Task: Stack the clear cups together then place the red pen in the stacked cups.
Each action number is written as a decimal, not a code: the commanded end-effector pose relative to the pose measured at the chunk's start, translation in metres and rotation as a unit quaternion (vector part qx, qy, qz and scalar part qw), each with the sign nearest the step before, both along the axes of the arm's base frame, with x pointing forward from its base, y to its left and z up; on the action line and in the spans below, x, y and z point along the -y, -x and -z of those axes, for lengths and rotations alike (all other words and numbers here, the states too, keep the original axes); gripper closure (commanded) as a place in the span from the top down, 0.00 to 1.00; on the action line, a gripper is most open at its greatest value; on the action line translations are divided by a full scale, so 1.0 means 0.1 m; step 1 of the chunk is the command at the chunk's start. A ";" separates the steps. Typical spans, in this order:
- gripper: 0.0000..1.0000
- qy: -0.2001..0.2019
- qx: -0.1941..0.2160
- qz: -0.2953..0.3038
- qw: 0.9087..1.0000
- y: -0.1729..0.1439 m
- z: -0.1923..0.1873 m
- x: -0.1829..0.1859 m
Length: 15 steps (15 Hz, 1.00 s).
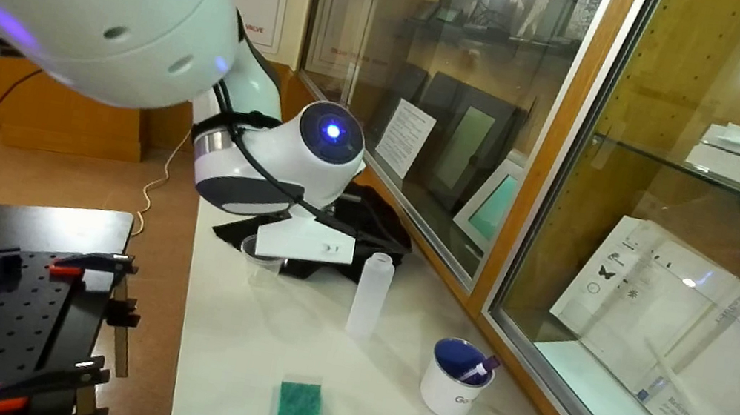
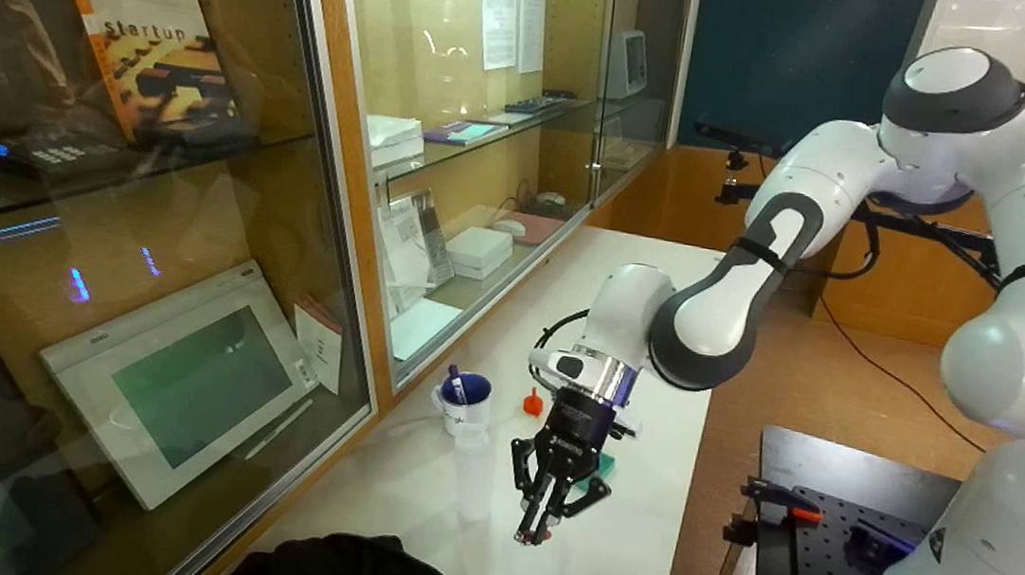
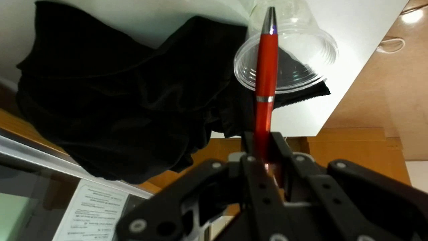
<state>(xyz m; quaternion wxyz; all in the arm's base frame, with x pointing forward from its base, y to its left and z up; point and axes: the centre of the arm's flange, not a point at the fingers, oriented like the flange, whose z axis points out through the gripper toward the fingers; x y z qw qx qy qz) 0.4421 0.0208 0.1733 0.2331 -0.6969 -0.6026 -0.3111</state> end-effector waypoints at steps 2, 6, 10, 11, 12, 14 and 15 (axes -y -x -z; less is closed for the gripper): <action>0.04 -0.073 0.011 -0.049 0.996 -0.02 0.06 0.10; 0.04 -0.123 0.013 -0.084 0.989 -0.02 0.17 0.10; 0.04 -0.167 0.023 -0.114 0.979 -0.05 0.25 0.05; 0.04 -0.176 0.026 -0.119 0.977 -0.07 0.28 0.03; 0.04 -0.183 0.030 -0.123 0.975 -0.09 0.30 0.01; 0.04 -0.195 0.037 -0.129 0.972 -0.14 0.36 -0.02; 0.04 -0.202 0.037 -0.131 0.970 -0.18 0.40 -0.04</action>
